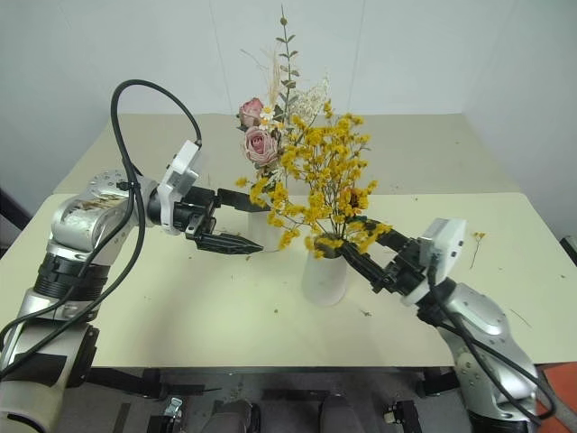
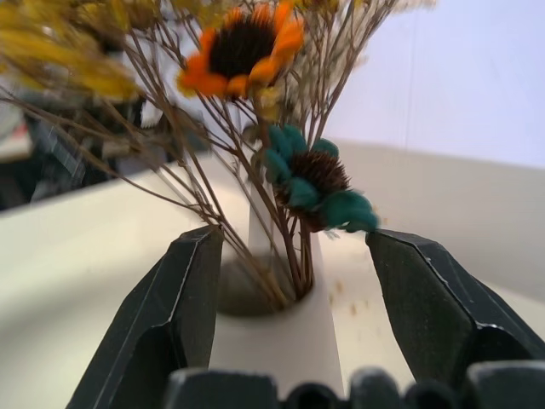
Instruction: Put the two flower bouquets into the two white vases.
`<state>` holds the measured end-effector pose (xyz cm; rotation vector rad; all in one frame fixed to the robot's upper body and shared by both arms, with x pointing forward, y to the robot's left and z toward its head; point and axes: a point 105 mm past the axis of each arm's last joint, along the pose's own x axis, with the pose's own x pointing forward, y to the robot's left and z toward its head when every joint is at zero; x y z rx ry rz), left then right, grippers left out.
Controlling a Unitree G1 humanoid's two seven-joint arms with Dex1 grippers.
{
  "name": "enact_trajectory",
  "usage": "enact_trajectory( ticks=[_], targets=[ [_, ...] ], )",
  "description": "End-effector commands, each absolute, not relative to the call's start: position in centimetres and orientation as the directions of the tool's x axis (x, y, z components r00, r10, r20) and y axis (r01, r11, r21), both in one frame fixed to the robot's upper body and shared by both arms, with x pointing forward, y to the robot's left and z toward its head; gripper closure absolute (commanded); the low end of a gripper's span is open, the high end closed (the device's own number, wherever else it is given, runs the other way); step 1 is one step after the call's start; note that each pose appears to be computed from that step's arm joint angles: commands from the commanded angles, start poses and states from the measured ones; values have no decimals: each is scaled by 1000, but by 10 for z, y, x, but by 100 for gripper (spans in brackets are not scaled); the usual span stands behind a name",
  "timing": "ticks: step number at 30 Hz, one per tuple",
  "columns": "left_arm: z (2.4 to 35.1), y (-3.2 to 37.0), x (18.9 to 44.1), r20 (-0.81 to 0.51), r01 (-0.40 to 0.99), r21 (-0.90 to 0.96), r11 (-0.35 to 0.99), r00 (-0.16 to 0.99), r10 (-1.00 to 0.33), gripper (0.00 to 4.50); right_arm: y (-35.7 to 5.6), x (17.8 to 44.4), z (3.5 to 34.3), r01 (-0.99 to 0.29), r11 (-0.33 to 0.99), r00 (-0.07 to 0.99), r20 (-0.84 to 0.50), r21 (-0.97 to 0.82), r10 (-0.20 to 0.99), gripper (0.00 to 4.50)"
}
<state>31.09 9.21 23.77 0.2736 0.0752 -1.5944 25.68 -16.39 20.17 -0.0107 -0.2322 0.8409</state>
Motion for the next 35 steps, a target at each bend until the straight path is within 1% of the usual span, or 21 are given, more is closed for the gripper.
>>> enact_trajectory(
  ticks=[1,4,11,20,29,35],
  targets=[
    [255,99,308,-206,982,184,-39,0,-979,0,-172,240,215,-769,623,601,172,-142,781,124],
    [255,103,307,-210,983,180,-28,11,-978,0,-178,233,216,-786,602,587,136,-141,798,124],
    [252,118,304,-216,985,171,22,60,-975,0,-197,235,214,-758,628,625,80,-175,777,124],
    [241,157,289,-215,981,165,103,137,-967,0,-232,238,218,-718,654,676,-15,-237,737,124],
    [230,175,281,-177,971,150,186,211,-961,0,-255,241,216,-680,675,721,-91,-288,687,124],
    [220,179,276,-172,968,135,211,233,-957,0,-259,241,215,-673,679,728,-97,-292,679,124]
  ],
)
